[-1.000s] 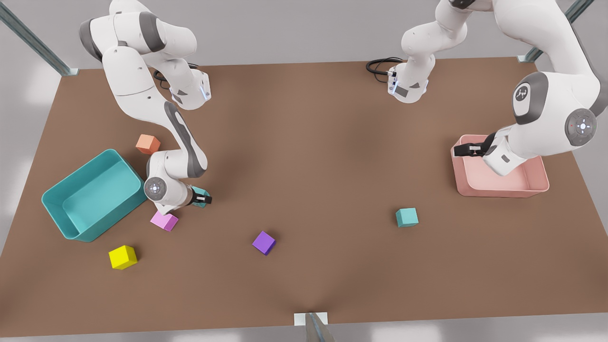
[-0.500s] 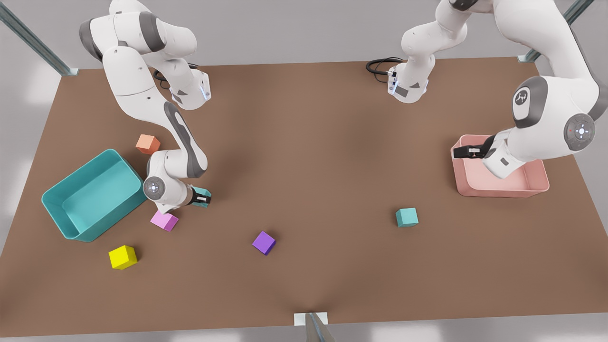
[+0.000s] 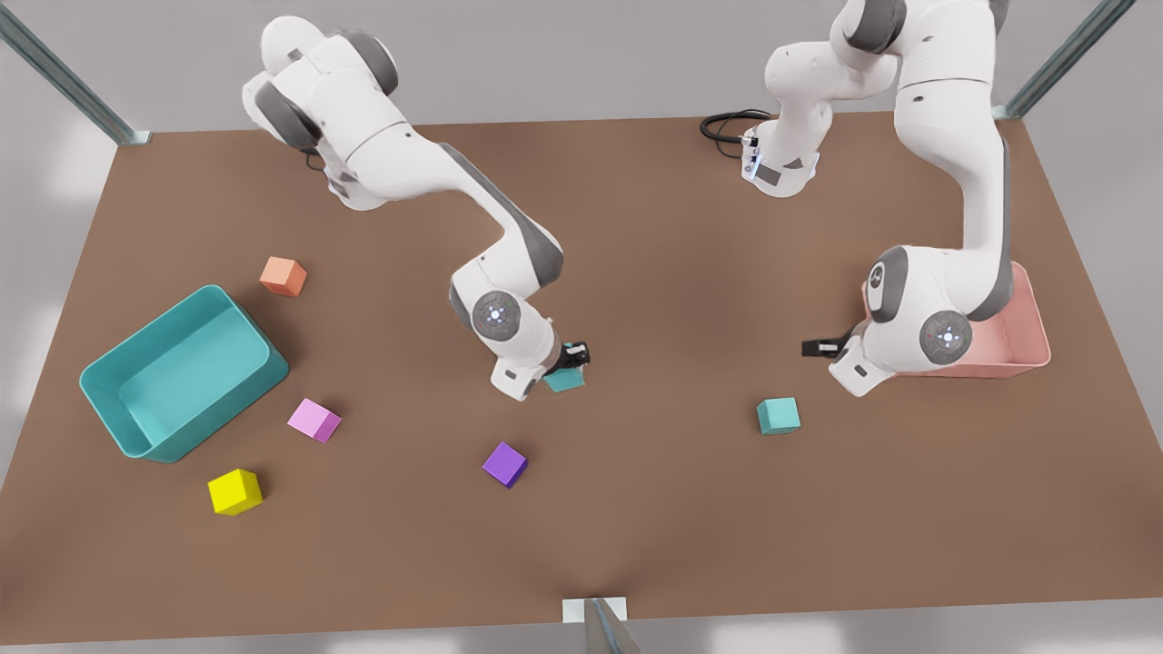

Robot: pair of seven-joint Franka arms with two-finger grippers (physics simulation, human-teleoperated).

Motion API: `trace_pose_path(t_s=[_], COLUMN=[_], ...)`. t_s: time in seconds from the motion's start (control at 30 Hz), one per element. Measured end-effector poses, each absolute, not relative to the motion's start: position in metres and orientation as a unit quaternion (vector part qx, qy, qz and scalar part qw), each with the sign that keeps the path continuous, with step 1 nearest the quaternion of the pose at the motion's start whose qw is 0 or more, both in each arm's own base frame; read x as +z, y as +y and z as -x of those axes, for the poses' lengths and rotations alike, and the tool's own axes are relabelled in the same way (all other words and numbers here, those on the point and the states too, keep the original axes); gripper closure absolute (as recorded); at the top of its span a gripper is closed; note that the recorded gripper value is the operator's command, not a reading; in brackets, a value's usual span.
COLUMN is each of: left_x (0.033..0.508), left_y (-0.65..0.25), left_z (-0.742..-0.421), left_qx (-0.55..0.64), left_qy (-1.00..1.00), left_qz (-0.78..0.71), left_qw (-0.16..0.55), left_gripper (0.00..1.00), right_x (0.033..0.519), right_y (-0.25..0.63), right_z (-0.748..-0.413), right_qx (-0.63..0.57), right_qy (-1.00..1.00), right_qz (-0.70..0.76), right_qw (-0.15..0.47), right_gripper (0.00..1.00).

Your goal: Stack the two blue cubes on top of each other

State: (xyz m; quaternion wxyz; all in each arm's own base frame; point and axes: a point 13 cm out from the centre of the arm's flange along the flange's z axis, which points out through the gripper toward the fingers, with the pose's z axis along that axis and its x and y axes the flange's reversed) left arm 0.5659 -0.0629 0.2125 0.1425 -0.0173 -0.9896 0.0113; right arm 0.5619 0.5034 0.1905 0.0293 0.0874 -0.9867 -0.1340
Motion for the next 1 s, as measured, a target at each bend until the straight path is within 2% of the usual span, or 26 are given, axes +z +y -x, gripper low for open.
trace_pose_path(t_s=[0.1,0.17,0.3,0.37,0.4,0.47,0.53,0.6,0.7,0.8,0.9,1.0], left_x=[0.183,0.173,0.142,0.128,0.123,0.117,0.106,0.094,0.081,0.068,0.058,0.046], left_y=[-0.096,-0.112,-0.124,-0.127,-0.121,-0.113,-0.110,-0.120,-0.125,-0.122,-0.122,-0.122], left_z=[-0.580,-0.590,-0.606,-0.612,-0.616,-0.623,-0.627,-0.627,-0.628,-0.629,-0.630,-0.627], left_qx=[0.025,0.031,0.035,0.034,0.032,0.030,0.029,0.029,0.028,0.028,0.028,0.027], left_qy=[-0.994,-0.996,-0.998,-0.998,-0.999,-0.999,-0.999,-0.999,-0.999,-0.998,-0.998,-0.998], left_qz=[0.020,0.019,0.005,-0.004,-0.012,-0.026,-0.034,-0.033,-0.038,-0.047,-0.053,-0.057], left_qw=[0.105,0.081,0.054,0.046,0.041,0.030,0.025,0.021,0.017,0.015,0.012,0.015], left_gripper=[0.00,0.00,0.00,0.00,0.00,0.00,0.00,0.00,0.00,0.00,0.00,0.00], right_x=[0.164,0.148,0.142,0.157,0.174,0.249,0.336,0.397,0.458,0.507,0.521,0.513], right_y=[0.543,0.554,0.559,0.562,0.560,0.516,0.413,0.304,0.192,0.153,0.116,0.102], right_z=[-0.548,-0.540,-0.538,-0.545,-0.555,-0.606,-0.659,-0.674,-0.660,-0.617,-0.564,-0.536], right_qx=[-0.139,-0.135,-0.131,-0.137,-0.143,-0.159,-0.147,-0.088,-0.022,0.008,0.031,0.042], right_qy=[-0.986,-0.987,-0.988,-0.988,-0.988,-0.986,-0.986,-0.990,-0.988,-0.988,-0.986,-0.986], right_qz=[-0.073,-0.060,-0.031,-0.018,-0.010,0.027,0.077,0.115,0.153,0.154,0.159,0.149], right_qw=[0.050,0.063,0.070,0.066,0.062,0.044,0.017,-0.007,-0.008,0.007,0.040,0.062], right_gripper=[0.26,0.00,0.00,0.00,0.00,0.00,0.00,0.00,0.00,0.00,0.00,0.00])
